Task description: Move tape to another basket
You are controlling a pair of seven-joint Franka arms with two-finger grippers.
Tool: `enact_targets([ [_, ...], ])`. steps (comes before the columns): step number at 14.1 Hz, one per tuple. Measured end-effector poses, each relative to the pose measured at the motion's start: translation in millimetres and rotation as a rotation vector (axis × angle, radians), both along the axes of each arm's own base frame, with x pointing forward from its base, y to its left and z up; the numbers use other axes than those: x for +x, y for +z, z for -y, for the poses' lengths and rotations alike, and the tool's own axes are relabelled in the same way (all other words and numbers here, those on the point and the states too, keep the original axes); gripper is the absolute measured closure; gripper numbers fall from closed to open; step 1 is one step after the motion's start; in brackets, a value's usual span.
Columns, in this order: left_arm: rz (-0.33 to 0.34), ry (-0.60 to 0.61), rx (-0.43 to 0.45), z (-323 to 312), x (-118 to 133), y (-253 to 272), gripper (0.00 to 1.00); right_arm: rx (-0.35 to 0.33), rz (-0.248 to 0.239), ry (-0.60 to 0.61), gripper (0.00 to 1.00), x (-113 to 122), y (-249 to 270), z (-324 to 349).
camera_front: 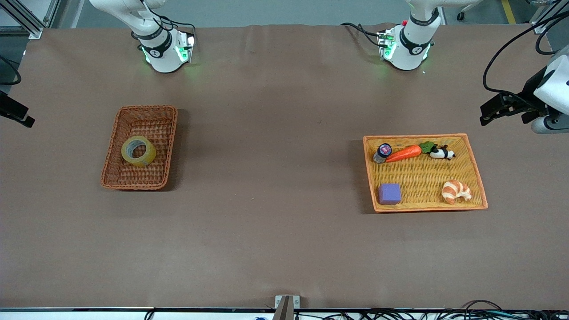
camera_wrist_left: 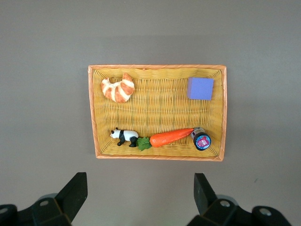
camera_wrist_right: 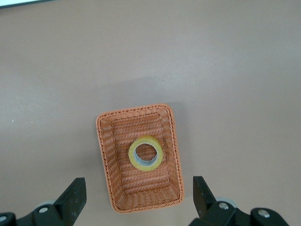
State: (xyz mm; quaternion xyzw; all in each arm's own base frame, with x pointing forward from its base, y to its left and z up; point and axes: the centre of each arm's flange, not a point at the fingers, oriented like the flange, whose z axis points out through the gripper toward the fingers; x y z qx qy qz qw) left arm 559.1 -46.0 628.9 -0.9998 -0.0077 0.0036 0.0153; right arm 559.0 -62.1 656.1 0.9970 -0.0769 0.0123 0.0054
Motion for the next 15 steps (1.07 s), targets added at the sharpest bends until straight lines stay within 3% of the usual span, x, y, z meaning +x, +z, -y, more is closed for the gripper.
enact_targets([
  [15,-0.003,-0.005,0.0,2.2,0.8,-1.8,0.0,0.001,-0.006,0.015,0.0,1.9,-5.9,-8.2],
])
